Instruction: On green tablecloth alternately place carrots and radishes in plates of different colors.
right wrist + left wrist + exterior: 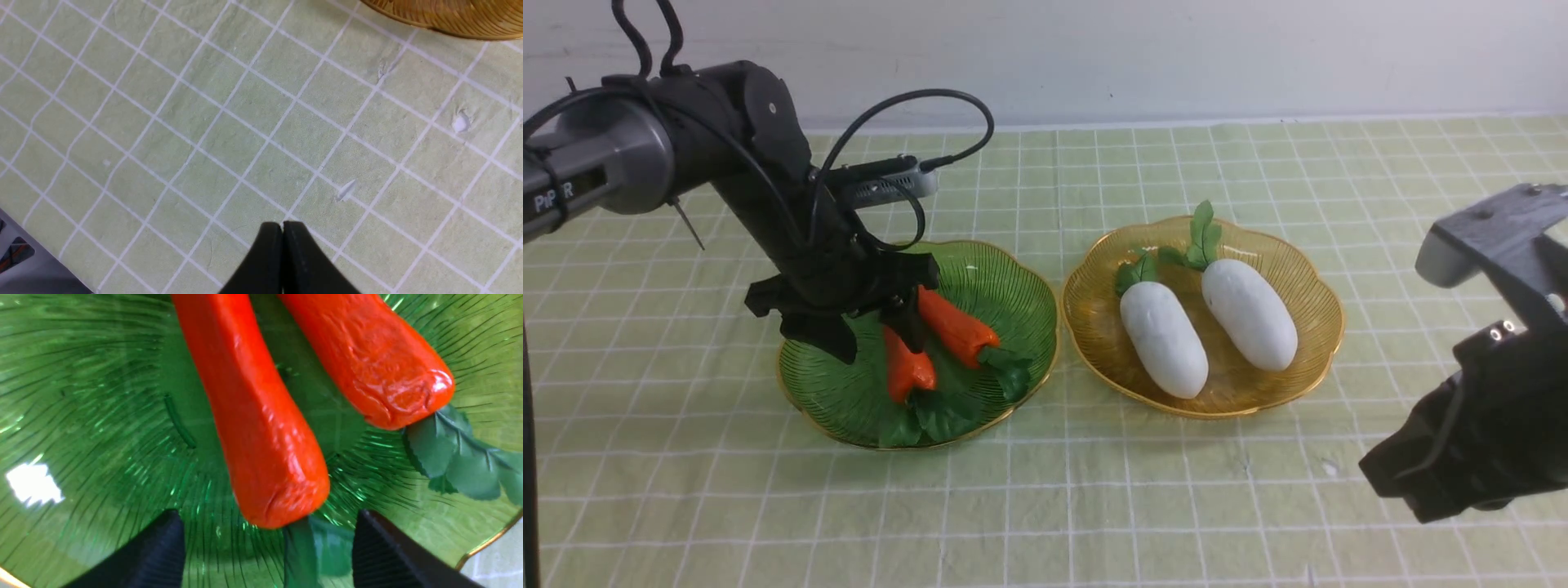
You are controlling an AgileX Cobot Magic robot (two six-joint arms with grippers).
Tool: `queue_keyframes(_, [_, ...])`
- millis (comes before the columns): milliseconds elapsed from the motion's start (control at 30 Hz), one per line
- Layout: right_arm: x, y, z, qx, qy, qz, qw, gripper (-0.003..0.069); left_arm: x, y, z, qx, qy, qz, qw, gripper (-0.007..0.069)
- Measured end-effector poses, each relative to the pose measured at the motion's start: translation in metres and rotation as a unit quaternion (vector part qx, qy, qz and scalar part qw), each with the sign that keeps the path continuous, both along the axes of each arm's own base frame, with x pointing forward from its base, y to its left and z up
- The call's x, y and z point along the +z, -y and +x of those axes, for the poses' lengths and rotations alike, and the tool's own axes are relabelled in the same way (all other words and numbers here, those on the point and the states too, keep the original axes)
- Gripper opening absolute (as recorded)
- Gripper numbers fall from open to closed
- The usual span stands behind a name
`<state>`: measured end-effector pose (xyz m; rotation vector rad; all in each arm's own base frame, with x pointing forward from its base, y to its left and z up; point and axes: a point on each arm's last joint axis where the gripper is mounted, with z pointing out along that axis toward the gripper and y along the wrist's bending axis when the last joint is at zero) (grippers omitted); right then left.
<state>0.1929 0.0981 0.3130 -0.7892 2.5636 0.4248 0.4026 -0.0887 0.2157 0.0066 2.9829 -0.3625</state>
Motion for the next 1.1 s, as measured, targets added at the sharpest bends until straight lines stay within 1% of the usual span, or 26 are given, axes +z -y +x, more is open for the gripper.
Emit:
queue_keyframes(200, [0.000,0.004,0.002,-0.002,0.018,-0.021,1.000,-0.0012,0.000,0.001,-0.002,-0.001,-0.012,-0.004,1.000,0.0489])
queue_keyframes(367, [0.013,0.009,-0.010,-0.011,0.043,-0.015,0.999,-0.0012,0.000,0.001,-0.006,-0.007,-0.031,-0.002,0.999,0.0430])
queue_keyframes(500, [0.037,0.021,-0.041,-0.027,0.085,0.011,0.996,-0.0012,-0.001,0.000,-0.007,-0.009,-0.040,-0.001,0.999,0.0372])
queue_keyframes(533, [0.039,0.022,-0.043,-0.027,0.087,0.012,0.996,-0.0012,-0.001,0.000,-0.007,-0.009,-0.040,-0.001,0.999,0.0370])
queue_keyframes(567, [0.050,0.028,-0.059,-0.033,0.115,0.027,0.992,-0.0012,-0.001,0.000,-0.007,-0.010,-0.040,0.002,0.999,0.0340])
queue_keyframes(600, [0.051,0.028,-0.061,-0.034,0.118,0.029,0.992,-0.0012,-0.001,0.000,-0.007,-0.010,-0.040,0.002,0.999,0.0337])
queue_keyframes(633, [0.059,0.034,-0.074,-0.039,0.142,0.042,0.988,-0.0012,0.000,0.000,-0.008,-0.011,-0.039,0.003,0.999,0.0316])
queue_keyframes(700, [0.073,0.046,-0.105,-0.048,0.205,0.065,0.975,-0.0012,0.000,0.000,-0.008,-0.011,-0.039,0.004,0.999,0.0284])
queue_keyframes(733, [0.075,0.048,-0.110,-0.049,0.217,0.070,0.972,-0.0012,0.000,0.000,-0.008,-0.011,-0.039,0.004,0.999,0.0281])
queue_keyframes(767, [0.077,0.053,-0.120,-0.053,0.239,0.077,0.966,-0.0012,0.000,0.000,-0.008,-0.011,-0.039,0.004,0.999,0.0263])
queue_keyframes(800, [0.079,0.059,-0.134,-0.058,0.278,0.091,0.954,-0.0012,0.000,0.000,-0.008,-0.011,-0.039,0.004,0.999,0.0246])
queue_keyframes(900, [0.068,0.070,-0.155,-0.076,0.361,0.121,0.921,-0.0012,0.000,0.000,-0.008,-0.011,-0.039,0.004,0.999,0.0211])
queue_keyframes(933, [0.060,0.073,-0.158,-0.087,0.401,0.140,0.901,-0.0012,0.000,0.000,-0.008,-0.011,-0.039,0.004,0.999,0.0202])
queue_keyframes(967, [0.052,0.074,-0.159,-0.092,0.411,0.143,0.896,-0.0012,0.000,0.000,-0.008,-0.011,-0.039,0.004,0.999,0.0195])
queue_keyframes(1100, [0.020,0.075,-0.149,-0.122,0.486,0.182,0.846,-0.0012,0.000,0.000,-0.008,-0.011,-0.039,0.004,0.999,0.0183])
